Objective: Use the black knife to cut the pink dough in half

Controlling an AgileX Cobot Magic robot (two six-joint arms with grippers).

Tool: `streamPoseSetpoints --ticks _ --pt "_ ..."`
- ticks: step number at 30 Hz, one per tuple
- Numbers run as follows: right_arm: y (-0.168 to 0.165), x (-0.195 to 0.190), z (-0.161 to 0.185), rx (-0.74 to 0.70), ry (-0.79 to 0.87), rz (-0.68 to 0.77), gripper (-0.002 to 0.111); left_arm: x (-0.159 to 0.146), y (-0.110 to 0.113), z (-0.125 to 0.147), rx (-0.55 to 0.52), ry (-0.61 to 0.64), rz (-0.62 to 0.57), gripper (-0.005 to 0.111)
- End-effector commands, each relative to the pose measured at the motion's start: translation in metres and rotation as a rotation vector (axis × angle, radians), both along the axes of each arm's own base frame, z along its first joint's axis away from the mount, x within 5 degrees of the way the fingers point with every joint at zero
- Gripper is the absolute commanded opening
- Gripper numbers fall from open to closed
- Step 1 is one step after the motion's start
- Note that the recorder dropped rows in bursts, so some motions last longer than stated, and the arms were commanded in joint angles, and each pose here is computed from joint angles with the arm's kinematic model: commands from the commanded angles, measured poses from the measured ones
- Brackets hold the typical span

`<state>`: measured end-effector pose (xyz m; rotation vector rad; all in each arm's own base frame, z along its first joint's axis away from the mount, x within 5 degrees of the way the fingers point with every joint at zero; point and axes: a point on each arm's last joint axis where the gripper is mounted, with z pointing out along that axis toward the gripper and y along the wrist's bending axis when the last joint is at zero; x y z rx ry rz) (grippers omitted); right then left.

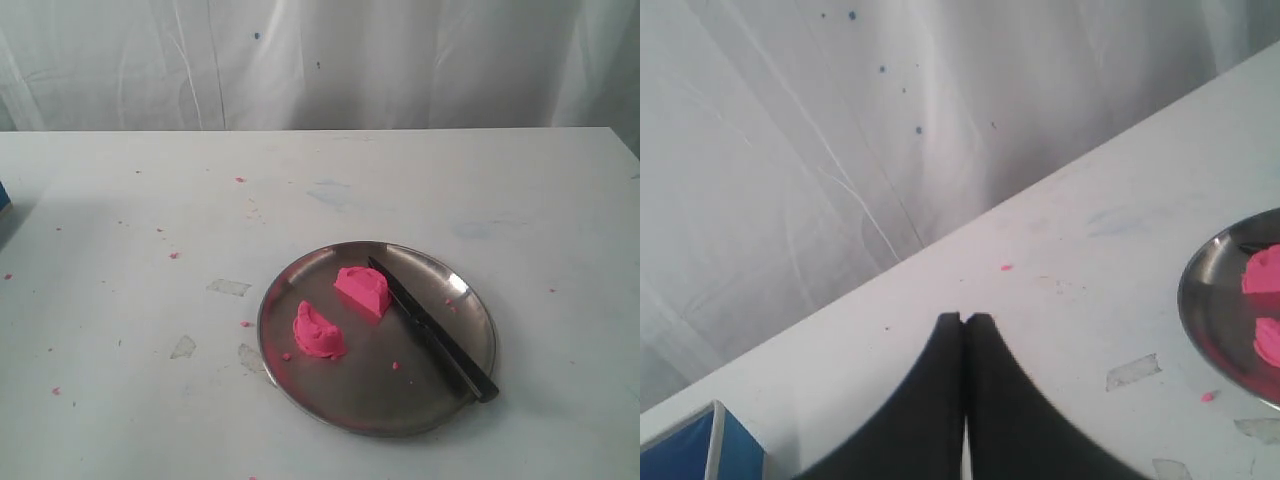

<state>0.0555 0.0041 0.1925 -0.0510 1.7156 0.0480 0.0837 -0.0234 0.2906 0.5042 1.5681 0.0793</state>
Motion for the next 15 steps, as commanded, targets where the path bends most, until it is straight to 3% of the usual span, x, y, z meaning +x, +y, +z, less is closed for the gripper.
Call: streamPoseSetpoints --ticks 1,7,10,11,15 --pt "0.000 0.000 0.000 -0.010 -0.008 -0.002 0.000 -0.008 0.000 0.002 -0.032 -0.041 0.004 0.000" --pt "0.000 0.000 0.000 -0.010 -0.008 -0.002 0.000 -0.016 0.007 0.010 -0.025 -0.140 0.090 0.000" --pt "0.000 0.000 0.000 -0.010 -0.008 -0.002 0.000 -0.025 0.009 0.014 -0.141 -0.183 0.124 0.000" --pt "0.000 0.000 0.000 -0.010 -0.008 -0.002 0.000 -0.027 0.010 0.013 -0.228 -0.185 0.127 0.000" --pt "0.000 0.000 0.000 -0.010 -0.008 -0.002 0.000 -0.030 0.022 -0.011 -0.347 -0.217 0.260 0.000"
